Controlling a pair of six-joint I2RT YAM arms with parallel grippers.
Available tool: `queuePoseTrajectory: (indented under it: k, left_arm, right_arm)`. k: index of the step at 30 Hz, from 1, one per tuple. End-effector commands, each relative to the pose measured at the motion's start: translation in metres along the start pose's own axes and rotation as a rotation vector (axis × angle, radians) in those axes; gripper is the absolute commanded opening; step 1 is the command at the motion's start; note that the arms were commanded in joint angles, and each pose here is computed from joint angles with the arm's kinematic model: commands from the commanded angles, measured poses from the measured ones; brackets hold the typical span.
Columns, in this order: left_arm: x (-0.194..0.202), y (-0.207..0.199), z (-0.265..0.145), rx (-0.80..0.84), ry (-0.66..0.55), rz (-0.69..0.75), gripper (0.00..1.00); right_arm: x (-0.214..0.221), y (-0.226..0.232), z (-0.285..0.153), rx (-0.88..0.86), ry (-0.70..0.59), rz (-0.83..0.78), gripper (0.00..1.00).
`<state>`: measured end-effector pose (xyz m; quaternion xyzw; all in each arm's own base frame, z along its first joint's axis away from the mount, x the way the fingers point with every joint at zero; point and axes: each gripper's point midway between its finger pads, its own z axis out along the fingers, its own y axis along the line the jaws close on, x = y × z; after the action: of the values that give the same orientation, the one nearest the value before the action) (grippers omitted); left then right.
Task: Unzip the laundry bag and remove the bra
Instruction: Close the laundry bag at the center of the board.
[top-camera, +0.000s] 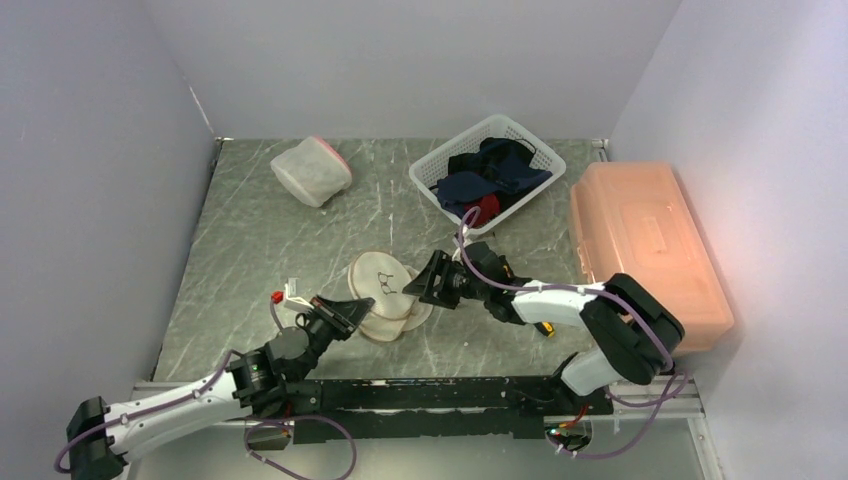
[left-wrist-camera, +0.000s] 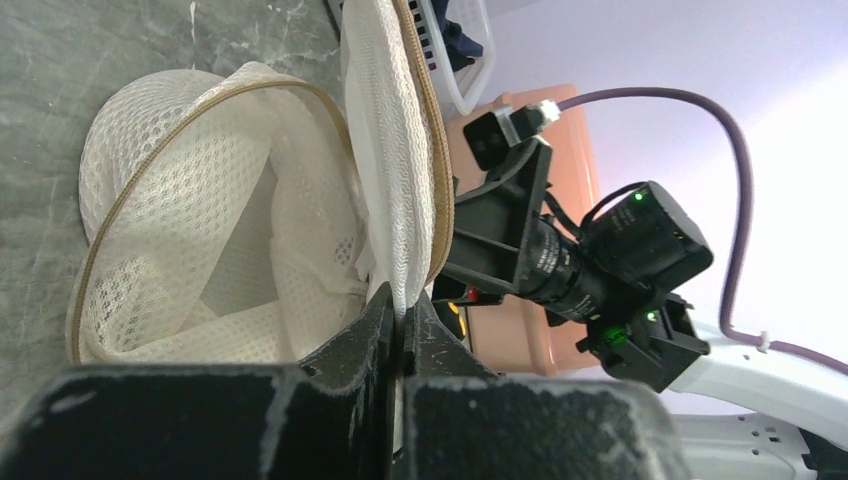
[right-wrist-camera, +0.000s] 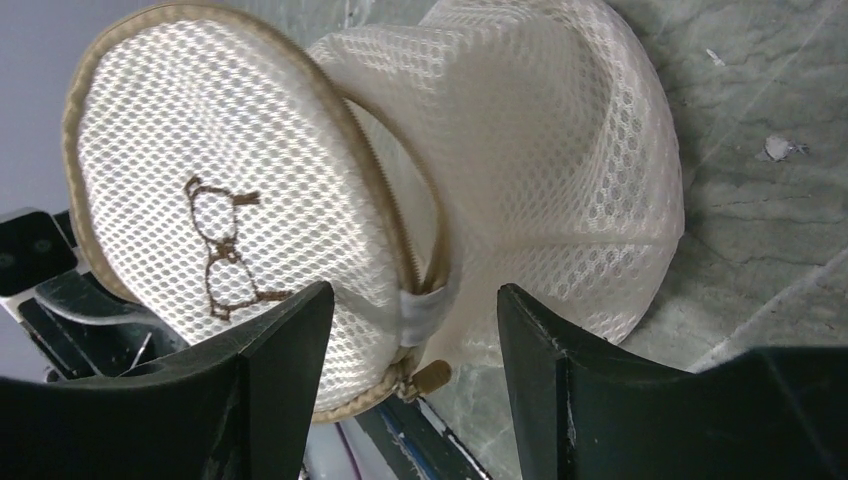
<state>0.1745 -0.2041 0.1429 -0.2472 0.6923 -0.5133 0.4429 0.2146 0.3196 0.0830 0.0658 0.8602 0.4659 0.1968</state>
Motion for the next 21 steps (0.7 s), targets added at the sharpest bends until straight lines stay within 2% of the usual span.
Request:
queuePoseTrajectory:
  k: [1,4,14,16,19,20,21]
  left_arm:
    - [0.001,0.001,-0.002,0.005,0.008,-0.017,0.03]
    - [0.002,0.001,-0.002,0.002,0.011,-0.018,0.03]
    - [0.003,0.000,0.000,0.007,0.015,-0.022,0.03]
    - [0.004,0.001,0.000,0.002,0.016,-0.016,0.03]
    - [0.004,0.004,-0.001,-0.029,0.030,0.032,0.03]
    - [0.001,-0.003,-0.003,-0.042,0.034,0.051,0.09]
    - [-0.003,-0.004,-0.005,-0.074,0.040,0.085,0.25]
  right_arm:
    - [-0.003,0.013,0.006,-0.094,-0.014,0.045,0.64]
    - [-0.001,0.014,0.009,-0.128,-0.011,0.068,0.61]
    - [-0.002,0.024,0.010,-0.183,-0.008,0.072,0.34]
    - [-0.002,0.026,0.009,-0.192,-0.011,0.070,0.26]
    - [-0.004,0.029,0.003,-0.190,-0.021,0.042,0.06]
    - [-0.006,0.030,0.000,-0.174,-0.031,0.024,0.00]
    - [-0.010,0.030,-0.005,-0.145,-0.045,-0.004,0.00]
